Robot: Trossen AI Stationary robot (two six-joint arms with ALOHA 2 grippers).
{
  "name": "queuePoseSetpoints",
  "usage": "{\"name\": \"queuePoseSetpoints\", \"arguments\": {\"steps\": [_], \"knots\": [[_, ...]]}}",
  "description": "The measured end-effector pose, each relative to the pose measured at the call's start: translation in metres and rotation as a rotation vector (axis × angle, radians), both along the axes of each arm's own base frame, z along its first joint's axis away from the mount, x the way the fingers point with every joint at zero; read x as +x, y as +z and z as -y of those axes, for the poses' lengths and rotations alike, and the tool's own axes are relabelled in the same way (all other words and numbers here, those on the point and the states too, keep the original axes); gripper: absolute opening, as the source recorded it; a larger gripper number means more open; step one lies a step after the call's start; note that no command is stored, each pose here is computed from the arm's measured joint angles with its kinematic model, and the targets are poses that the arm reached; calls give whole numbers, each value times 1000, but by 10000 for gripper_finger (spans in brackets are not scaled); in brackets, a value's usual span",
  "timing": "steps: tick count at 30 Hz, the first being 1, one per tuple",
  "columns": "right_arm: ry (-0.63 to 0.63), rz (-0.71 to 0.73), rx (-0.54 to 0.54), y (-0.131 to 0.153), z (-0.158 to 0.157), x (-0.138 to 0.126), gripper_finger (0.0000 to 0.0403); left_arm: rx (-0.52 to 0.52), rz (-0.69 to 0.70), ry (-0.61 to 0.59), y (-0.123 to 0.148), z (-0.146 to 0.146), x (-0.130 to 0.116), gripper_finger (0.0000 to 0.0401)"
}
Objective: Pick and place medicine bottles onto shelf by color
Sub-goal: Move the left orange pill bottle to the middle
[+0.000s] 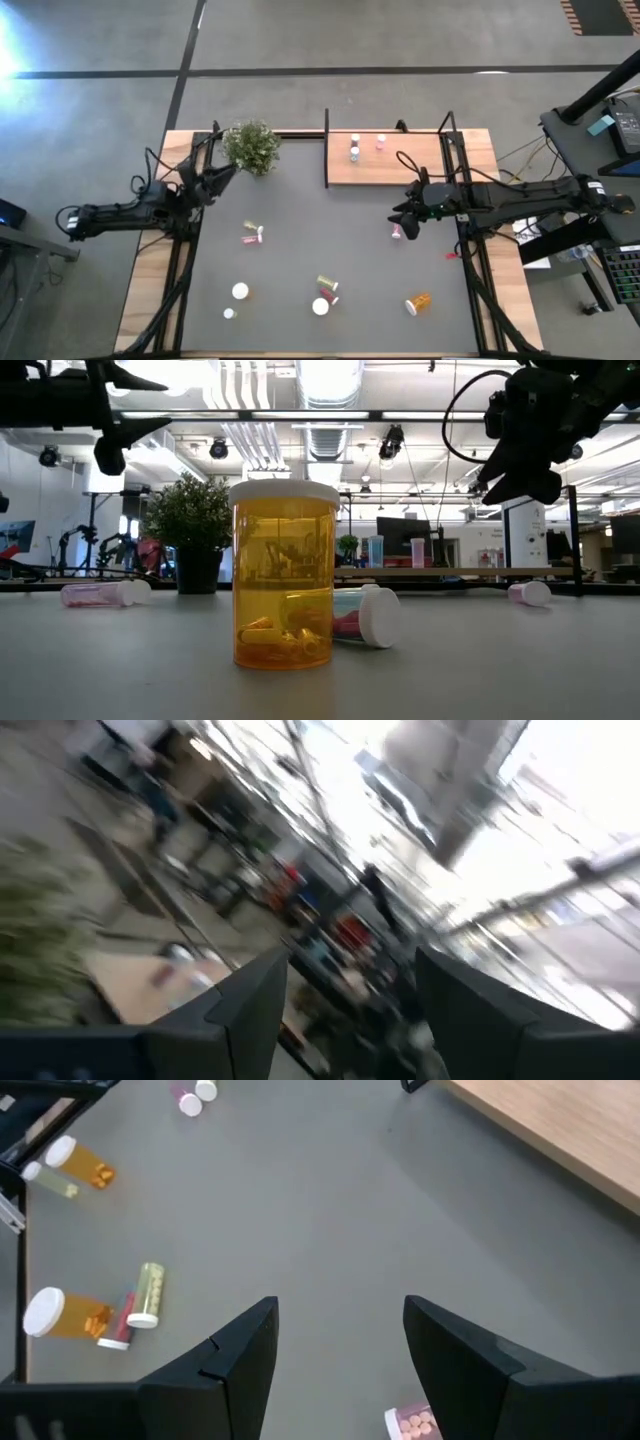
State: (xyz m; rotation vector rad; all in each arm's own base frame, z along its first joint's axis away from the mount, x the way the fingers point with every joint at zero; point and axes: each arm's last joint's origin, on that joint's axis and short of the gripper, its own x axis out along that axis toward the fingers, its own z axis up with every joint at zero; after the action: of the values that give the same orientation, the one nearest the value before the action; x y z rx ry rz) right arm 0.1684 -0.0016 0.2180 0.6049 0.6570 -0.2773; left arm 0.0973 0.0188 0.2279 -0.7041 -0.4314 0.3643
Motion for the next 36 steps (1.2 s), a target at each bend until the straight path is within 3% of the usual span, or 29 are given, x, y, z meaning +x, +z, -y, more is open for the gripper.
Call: {"name": "queuePoseSetpoints", "arguments": {"steps": [5,10,14,24,36], "knots": [[0,-17,0,-2,0,2,205,34,-45,-267,-1,7,10,205],[0,-17,0,-3,0,1,206,-142,-45,-409,0,9,19,205],[-2,25,0,0,0,-7,205,-237,-40,-456,4,9,25,205],[-2,110,0,-5,0,-30,206,-320,-96,-583,21,15,45,205],[-2,193,0,-24,0,-54,206,-497,-232,-678,2,28,70,205]]}}
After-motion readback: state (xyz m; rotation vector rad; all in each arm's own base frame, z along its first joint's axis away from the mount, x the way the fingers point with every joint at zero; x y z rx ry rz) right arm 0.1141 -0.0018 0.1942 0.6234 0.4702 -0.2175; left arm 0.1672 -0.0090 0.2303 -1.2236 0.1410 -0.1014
